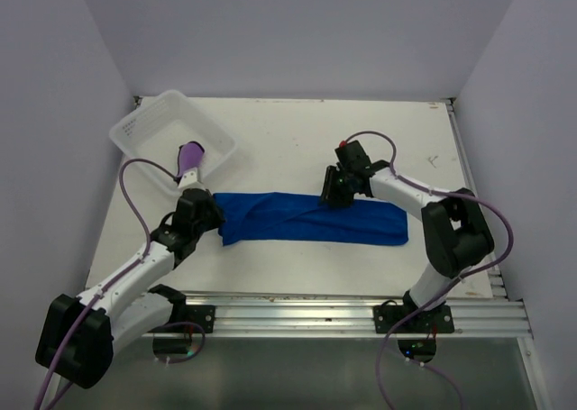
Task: Roll the towels
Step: Fold the towel
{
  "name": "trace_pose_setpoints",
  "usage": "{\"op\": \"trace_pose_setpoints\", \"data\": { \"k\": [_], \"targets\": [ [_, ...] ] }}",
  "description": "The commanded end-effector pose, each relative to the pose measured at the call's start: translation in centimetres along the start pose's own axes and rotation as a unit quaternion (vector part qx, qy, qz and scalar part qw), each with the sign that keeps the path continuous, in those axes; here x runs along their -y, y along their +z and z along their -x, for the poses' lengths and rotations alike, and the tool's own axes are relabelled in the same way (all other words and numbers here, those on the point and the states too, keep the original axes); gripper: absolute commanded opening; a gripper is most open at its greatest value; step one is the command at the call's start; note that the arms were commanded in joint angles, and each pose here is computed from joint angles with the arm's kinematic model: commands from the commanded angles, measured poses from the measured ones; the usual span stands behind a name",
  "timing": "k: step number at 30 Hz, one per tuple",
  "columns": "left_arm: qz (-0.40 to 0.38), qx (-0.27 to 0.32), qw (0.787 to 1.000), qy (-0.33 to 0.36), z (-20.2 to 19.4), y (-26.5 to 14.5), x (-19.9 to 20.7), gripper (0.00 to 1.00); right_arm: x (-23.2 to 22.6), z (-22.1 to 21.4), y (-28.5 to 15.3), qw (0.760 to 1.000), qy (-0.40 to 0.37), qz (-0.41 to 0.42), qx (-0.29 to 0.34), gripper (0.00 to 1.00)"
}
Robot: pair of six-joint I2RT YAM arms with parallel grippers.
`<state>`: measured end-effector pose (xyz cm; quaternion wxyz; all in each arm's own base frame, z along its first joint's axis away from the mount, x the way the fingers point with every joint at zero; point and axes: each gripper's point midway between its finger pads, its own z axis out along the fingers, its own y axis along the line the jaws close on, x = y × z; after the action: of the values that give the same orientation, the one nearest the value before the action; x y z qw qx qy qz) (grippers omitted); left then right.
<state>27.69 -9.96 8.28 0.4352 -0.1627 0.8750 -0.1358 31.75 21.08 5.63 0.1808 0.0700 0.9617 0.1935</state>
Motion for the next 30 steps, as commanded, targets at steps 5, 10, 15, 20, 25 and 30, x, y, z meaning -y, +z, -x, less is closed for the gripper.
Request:
{"op": "trace_pose_setpoints", "data": {
  "k": [5,10,15,20,25,30],
  "targets": [
    [-0.020,0.021,1.000,0.004,0.9,0.1,0.6,0.00,-2.5,0.1,0.6,1.000,0.013,0.007,-0.003,0.40],
    [-0.022,0.018,1.000,0.006,0.4,0.3,0.4,0.00,-2.2,-0.4,0.5,1.000,0.019,-0.002,-0.005,0.41],
    [-0.025,0.014,1.000,0.007,0.0,0.4,0.4,0.00,-2.0,-0.4,1.3,0.999,0.033,-0.009,0.000,0.43],
    [-0.025,0.007,1.000,0.011,-0.4,0.5,0.3,0.00,-2.4,-0.3,2.7,0.999,0.052,-0.003,-0.004,0.43],
    [-0.025,0.007,1.000,0.013,-0.4,0.5,0.2,0.00,-2.5,-0.2,3.6,0.998,0.059,-0.006,-0.008,0.41],
    [-0.036,0.019,0.999,0.011,0.0,0.6,0.6,0.00,-2.6,0.0,3.7,0.998,0.066,-0.007,-0.001,0.39]
  ]
}}
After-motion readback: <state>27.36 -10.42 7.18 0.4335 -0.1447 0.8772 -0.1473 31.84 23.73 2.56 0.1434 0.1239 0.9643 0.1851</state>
